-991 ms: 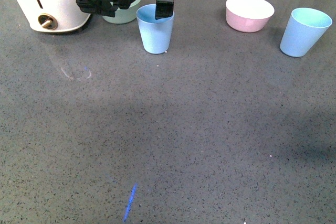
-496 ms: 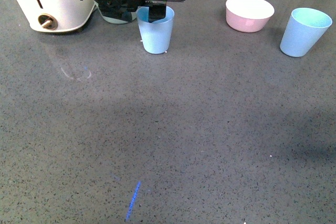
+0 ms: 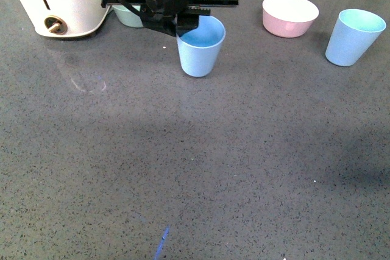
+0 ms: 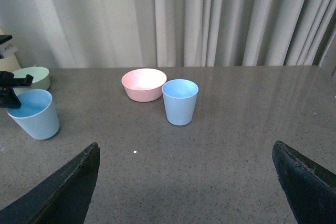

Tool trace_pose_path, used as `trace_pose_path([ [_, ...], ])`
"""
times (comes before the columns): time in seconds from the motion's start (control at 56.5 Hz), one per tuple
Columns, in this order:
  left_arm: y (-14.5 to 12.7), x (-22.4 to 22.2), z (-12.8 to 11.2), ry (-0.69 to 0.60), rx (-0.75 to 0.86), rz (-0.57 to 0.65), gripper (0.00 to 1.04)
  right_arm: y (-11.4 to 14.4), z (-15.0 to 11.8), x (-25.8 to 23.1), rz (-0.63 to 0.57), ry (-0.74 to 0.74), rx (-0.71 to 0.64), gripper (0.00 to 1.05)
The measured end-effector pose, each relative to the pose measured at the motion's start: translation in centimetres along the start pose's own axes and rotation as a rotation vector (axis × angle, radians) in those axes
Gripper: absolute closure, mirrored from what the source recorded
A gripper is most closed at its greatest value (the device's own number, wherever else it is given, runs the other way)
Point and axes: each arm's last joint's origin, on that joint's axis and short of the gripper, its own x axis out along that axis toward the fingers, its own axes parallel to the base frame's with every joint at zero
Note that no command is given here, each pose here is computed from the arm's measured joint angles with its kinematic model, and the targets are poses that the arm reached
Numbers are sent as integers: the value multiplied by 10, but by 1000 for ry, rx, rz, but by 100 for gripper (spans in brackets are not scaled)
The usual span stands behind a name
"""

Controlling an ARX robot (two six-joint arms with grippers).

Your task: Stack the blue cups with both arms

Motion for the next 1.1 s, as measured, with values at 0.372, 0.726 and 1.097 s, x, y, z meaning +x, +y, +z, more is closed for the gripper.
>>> trace_pose_path([
  [0.372, -54, -20, -25, 11, 47, -96, 103, 0, 0, 0, 0, 0, 0, 9],
  [0.726, -63, -2, -32, 50, 57, -69, 103, 0, 0, 0, 0, 0, 0, 9],
  [1.097, -65, -2, -31, 42, 40, -94, 86, 0, 0, 0, 0, 0, 0, 9],
])
